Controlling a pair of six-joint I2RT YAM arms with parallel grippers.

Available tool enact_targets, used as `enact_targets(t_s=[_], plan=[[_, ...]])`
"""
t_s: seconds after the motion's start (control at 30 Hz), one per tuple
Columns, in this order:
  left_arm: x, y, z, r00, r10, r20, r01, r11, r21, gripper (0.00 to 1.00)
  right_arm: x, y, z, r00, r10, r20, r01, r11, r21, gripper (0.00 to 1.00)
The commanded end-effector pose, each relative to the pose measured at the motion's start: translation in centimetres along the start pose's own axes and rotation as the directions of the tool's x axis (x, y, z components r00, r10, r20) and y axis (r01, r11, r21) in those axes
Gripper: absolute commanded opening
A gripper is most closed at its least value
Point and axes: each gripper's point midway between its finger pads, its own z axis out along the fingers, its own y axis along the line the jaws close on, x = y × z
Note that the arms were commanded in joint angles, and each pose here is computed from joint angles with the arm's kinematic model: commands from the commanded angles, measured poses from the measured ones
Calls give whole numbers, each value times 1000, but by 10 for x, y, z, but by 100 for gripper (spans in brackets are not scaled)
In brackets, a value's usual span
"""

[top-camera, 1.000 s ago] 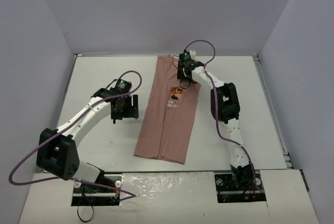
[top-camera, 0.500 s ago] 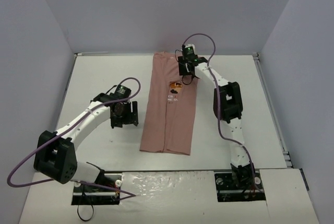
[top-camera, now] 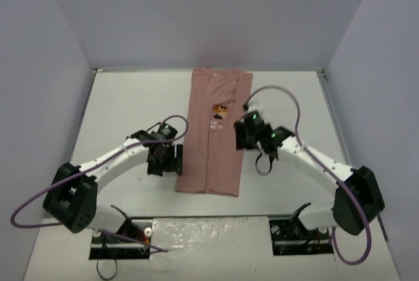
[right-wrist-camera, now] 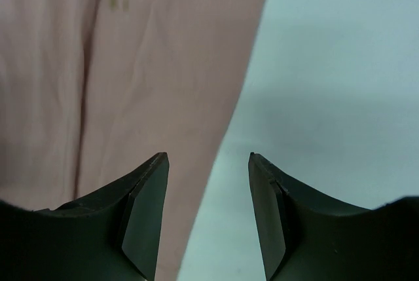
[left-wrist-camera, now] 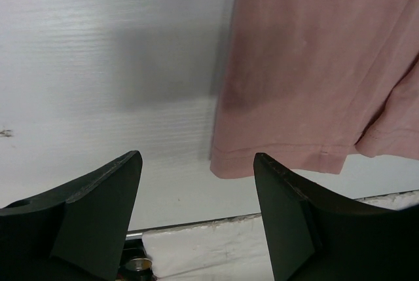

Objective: Fold and stack the t-shirts

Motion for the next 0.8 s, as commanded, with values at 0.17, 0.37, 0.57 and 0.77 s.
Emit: enact_targets(t_s=[0.17,0.37,0.57,0.77], plan=[[-6,-21,19,999,-19,26,18,999,31,66,134,34,-5,975,86,-204,-92,996,-21,49],[4,-17,41,999,-34,-8,35,999,6,66,174,16,4,963,69,-259,-61,997,38,49],[12,-12,53,999,-39,-25,39,999,-26,66,201,-5,1,953,69,-295,-49,996,75,49],[19,-7,51,998,-42,-43,40,999,-35,65,197,-15,-13,955,100,-279,-72,991,111,49]])
